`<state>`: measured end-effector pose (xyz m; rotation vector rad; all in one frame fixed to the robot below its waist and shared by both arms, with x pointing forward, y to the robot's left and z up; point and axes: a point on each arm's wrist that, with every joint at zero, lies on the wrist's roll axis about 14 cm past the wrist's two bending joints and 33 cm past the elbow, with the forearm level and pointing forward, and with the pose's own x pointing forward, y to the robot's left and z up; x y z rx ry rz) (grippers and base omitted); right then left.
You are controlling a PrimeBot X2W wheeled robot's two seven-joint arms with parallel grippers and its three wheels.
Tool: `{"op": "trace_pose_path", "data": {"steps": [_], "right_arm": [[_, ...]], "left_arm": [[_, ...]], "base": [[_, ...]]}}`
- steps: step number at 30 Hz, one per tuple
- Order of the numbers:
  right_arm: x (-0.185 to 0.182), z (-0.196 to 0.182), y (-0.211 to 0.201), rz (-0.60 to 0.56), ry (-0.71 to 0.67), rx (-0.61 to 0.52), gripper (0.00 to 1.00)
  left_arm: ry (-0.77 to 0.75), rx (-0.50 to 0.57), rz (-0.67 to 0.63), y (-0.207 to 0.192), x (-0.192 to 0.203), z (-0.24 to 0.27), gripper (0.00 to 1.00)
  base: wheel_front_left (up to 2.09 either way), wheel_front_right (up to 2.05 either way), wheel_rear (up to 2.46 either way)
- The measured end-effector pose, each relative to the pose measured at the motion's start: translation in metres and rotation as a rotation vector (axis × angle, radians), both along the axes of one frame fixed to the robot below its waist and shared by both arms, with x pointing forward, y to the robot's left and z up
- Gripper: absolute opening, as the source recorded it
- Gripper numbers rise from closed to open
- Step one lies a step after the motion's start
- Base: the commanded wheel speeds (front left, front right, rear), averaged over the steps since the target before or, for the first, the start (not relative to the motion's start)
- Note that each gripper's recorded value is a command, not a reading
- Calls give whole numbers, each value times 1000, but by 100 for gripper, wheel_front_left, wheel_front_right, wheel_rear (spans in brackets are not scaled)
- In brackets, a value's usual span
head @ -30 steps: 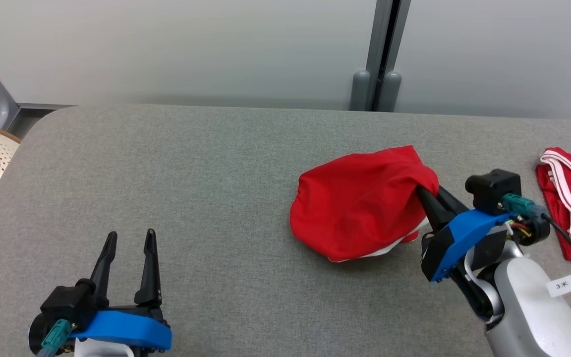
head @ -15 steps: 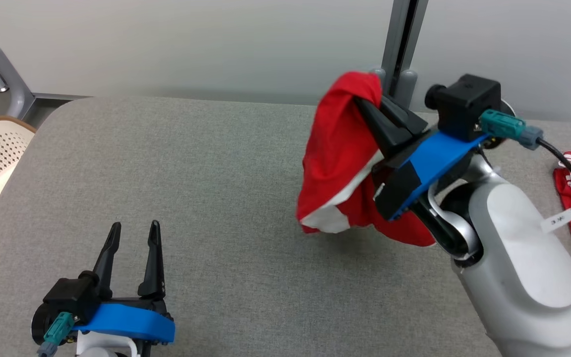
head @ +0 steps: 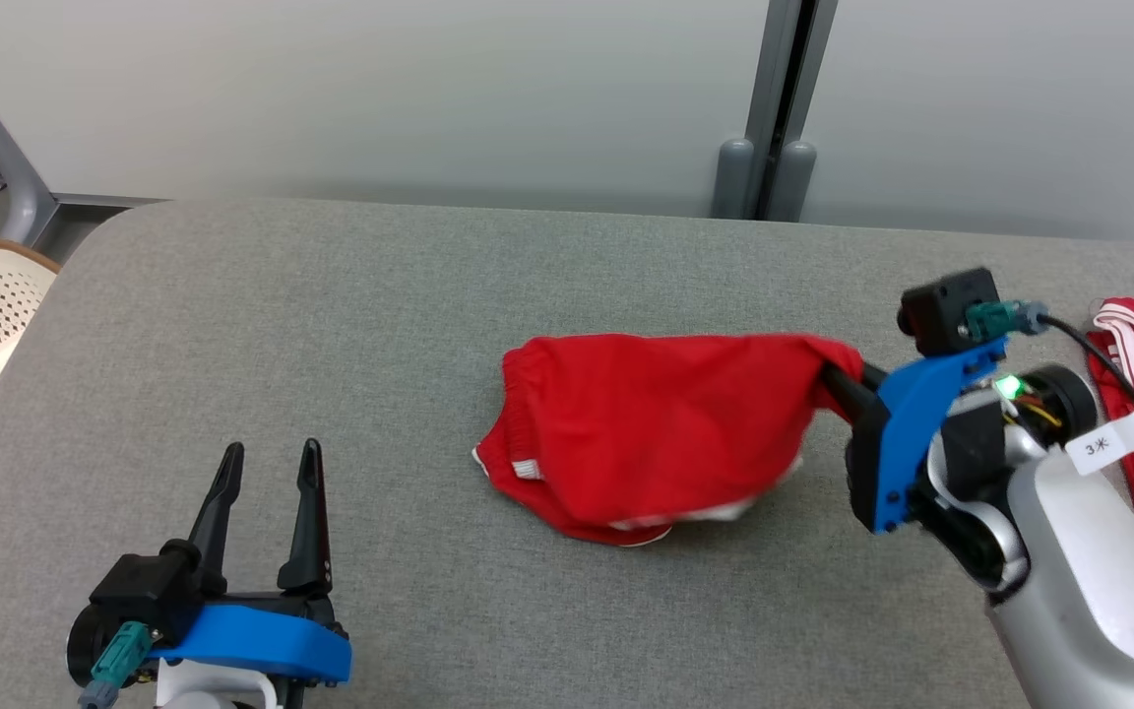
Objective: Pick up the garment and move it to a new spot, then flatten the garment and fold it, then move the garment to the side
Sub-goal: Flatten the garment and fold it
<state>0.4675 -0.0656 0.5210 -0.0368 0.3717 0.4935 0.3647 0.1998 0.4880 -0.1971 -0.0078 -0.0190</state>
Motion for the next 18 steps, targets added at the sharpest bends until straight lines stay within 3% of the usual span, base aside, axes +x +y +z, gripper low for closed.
{"op": "trace_pose_path", "data": {"steps": [5,11,12,18], "right_arm": [[-19,-54,-56,-133,201,-99,0],[-40,-73,-89,-205,285,-174,0],[-40,-71,-93,-213,266,-183,100],[-30,-47,-103,-268,86,-139,100]], "left_arm": [[6,-6,-14,-5,1,-2,100],[9,-11,-25,-9,0,-4,100],[10,-11,-26,-9,0,-4,100],[7,-13,-35,-12,-2,-3,100]], "base": [[0,0,0],[0,0,0],[0,0,0],[0,0,0]]}}
